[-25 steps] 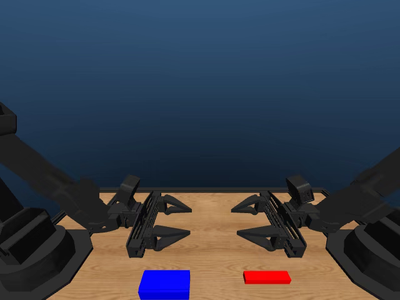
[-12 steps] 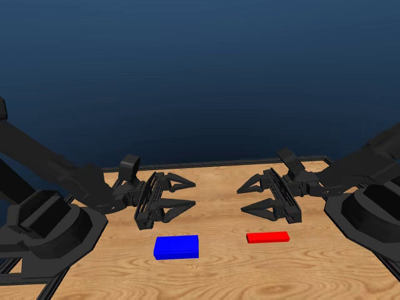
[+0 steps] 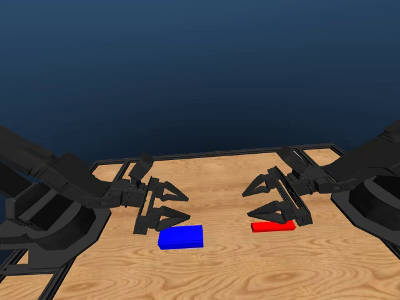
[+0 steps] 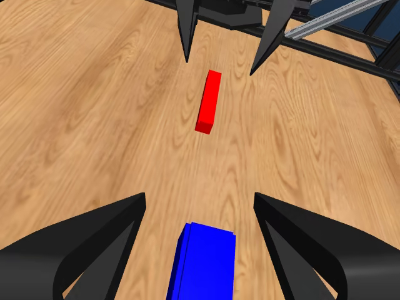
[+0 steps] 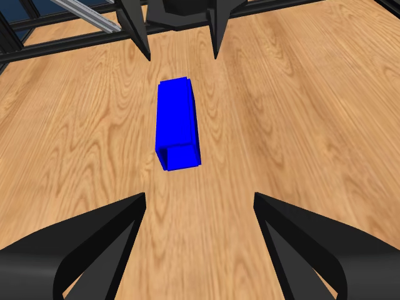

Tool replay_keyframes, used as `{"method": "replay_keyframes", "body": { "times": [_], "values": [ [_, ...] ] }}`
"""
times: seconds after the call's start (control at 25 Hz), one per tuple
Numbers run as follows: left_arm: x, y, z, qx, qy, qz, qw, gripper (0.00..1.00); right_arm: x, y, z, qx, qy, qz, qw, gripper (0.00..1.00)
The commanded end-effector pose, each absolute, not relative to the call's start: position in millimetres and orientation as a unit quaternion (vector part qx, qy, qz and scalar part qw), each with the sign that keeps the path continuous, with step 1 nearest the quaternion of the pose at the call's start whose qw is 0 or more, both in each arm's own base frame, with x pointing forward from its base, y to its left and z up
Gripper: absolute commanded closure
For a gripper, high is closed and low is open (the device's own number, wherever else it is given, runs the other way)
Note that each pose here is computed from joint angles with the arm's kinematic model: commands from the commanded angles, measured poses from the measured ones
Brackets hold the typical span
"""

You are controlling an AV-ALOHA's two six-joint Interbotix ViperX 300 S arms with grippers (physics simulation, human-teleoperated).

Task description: Insert peg into socket

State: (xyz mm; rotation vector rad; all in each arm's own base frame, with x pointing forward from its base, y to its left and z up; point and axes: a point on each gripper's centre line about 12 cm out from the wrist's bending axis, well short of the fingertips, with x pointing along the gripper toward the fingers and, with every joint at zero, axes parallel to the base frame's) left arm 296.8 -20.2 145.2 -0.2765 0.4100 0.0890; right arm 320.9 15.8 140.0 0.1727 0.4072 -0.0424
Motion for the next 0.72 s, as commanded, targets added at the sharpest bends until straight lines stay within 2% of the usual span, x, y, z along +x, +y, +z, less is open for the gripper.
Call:
{"method": "replay_keyframes", "body": {
  "times": [0.04, 0.12, 0.2, 0.24, 0.28, 0.32, 0.4, 0.44, 0.52, 0.68, 0.72],
  "values": [
    [296.6, -35.5, 144.1, -0.141, 0.263, 0.017, 0.954, 0.0, 326.7, 17.1, 147.4, 0.093, 0.189, -0.021, 0.977, 0.0],
    [293.4, -42.9, 131.6, -0.141, 0.312, 0.007, 0.939, 0.0, 326.8, 17.1, 147.0, 0.098, 0.188, -0.022, 0.977, 0.0],
    [293.5, -43.9, 131.9, -0.148, 0.323, 0.007, 0.935, 0.0, 325.5, 17.2, 145.1, 0.1, 0.193, -0.023, 0.976, 0.0],
    [287.4, -44.1, 122.5, -0.145, 0.346, 0.008, 0.927, 0.0, 324.8, 17.2, 144.2, 0.101, 0.194, -0.024, 0.975, 0.0],
    [289.5, -45.0, 126.6, -0.144, 0.341, 0.005, 0.929, 0.0, 325.2, 17.1, 144.9, 0.102, 0.193, -0.024, 0.976, 0.0],
    [285.7, -42.5, 122.9, -0.15, 0.353, 0.011, 0.923, 0.0, 324.6, 17.5, 145.0, 0.103, 0.193, -0.023, 0.976, 0.0],
    [287.5, -44.2, 122.7, -0.151, 0.357, 0.008, 0.922, 0.0, 324.2, 17.8, 144.8, 0.104, 0.191, -0.024, 0.976, 0.0],
    [290.1, -40.9, 125.6, -0.161, 0.354, 0.016, 0.921, 0.0, 323.7, 18.2, 144.1, 0.104, 0.198, -0.023, 0.974, 0.0],
    [286.7, -43.9, 117.0, -0.152, 0.376, 0.011, 0.914, 0.0, 323.5, 19.0, 144.3, 0.105, 0.199, -0.022, 0.974, 0.0],
    [288.0, -45.6, 112.4, -0.163, 0.378, 0.015, 0.911, 0.0, 322.2, 20.2, 144.4, 0.109, 0.199, -0.022, 0.974, 0.0],
    [285.7, -46.2, 104.8, -0.165, 0.389, 0.018, 0.906, 0.0, 321.0, 19.8, 144.0, 0.111, 0.199, -0.024, 0.973, 0.0]
  ]
}}
